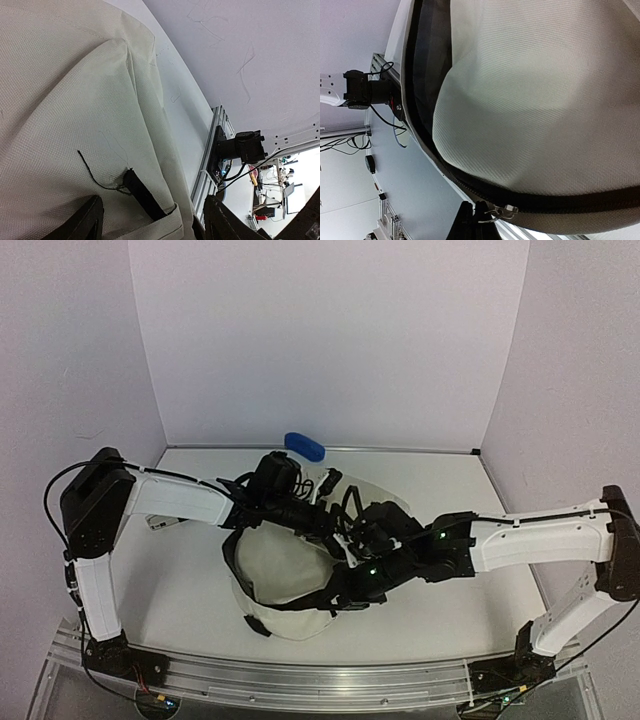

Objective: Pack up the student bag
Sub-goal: Zip the student bag at the center of the board.

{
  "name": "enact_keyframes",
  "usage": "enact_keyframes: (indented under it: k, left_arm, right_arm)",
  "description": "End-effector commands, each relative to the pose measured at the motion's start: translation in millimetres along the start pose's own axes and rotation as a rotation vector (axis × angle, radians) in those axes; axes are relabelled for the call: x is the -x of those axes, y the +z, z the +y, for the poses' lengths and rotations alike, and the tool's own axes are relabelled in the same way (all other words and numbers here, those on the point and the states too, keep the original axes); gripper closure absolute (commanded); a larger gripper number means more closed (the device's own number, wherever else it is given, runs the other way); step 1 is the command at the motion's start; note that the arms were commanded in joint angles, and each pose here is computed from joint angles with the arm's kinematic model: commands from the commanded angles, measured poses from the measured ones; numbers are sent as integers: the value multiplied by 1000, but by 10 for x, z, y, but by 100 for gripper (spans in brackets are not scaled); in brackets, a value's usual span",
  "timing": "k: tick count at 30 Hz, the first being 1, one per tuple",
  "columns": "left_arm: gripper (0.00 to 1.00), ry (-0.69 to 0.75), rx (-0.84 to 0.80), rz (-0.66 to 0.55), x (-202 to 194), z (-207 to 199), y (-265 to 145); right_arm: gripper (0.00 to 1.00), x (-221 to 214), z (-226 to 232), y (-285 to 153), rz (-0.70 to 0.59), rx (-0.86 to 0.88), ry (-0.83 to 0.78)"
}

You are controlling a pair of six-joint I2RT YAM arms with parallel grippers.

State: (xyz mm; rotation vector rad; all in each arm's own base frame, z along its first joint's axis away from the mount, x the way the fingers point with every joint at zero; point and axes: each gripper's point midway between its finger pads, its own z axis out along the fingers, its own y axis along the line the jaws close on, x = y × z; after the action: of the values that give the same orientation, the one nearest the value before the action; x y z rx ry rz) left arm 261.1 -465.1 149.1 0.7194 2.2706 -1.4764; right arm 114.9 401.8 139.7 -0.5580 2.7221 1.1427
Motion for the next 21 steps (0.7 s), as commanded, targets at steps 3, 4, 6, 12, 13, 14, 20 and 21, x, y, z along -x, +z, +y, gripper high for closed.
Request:
enact_keyframes:
  k: [3,4,6,12,13,14,20,21]
  left_arm:
    - [31,-66,120,19,-146,350,36]
    - [30,-56,124,10,-118,322,8]
    - [29,-32,138,-10,-52,275,-56]
    - [26,11,249,-70,108,184,-371]
    - [25,16,274,-88,139,172,-446]
    - [24,15,300,-98,147,175,-513]
    - [18,-27,486,-179,237,213,-1011]
    - [17,-40,522,-191,239,231,-1101]
  right_arm:
    - [86,293,771,-92,-107,178,-147]
    - [84,313,774,-111,-119,175,-150]
    - [75,356,775,-174,-151,166,-155]
    - [51,594,728,-618,-343,105,-175]
    - [47,639,696,-708,-378,92,-177]
    - [42,700,621,-772,-414,64,-172]
    - [27,1100,-200,-1106,-544,-139,3]
    - [25,1157,-379,-1160,-560,-168,43]
